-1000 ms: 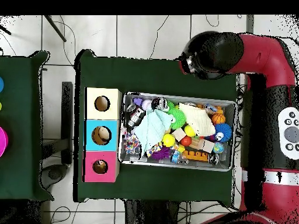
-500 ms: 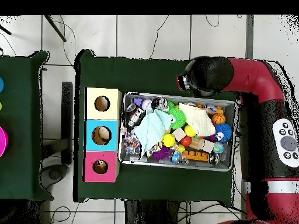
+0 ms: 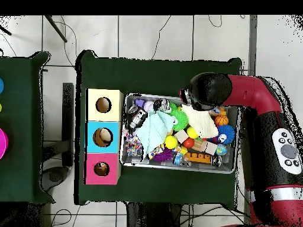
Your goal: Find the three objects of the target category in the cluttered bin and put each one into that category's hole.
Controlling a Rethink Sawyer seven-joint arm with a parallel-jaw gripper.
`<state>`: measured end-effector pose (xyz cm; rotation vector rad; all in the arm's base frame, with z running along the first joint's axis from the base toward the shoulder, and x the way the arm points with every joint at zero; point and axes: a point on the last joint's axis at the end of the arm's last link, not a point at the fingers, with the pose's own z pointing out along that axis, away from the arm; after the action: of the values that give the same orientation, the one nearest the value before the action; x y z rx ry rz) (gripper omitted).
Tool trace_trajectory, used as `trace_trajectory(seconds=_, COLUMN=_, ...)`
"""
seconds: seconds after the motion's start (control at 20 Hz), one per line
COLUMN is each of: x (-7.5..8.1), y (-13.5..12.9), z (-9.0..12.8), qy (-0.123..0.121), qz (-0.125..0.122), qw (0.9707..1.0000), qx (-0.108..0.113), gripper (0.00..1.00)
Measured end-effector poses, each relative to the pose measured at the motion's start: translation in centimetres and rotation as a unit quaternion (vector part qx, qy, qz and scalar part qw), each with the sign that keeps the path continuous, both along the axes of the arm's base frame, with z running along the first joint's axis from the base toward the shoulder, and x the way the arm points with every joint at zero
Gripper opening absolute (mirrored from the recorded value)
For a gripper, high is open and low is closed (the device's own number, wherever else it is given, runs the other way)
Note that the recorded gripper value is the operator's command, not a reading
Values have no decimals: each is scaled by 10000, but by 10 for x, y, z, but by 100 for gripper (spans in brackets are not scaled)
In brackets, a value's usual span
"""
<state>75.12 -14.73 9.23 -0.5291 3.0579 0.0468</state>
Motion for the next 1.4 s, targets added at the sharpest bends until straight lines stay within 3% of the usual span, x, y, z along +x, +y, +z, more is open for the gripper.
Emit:
trace_trajectory(seconds=0.8, x=-18, y=-1, z=-38, qy=-383, qz=-154, qw=9991, qx=-74, gripper=100)
trace_trajectory(seconds=1.4, x=-34, y=16, z=-94, qy=-86, qz=-359, qw=9991, qx=214, gripper=100)
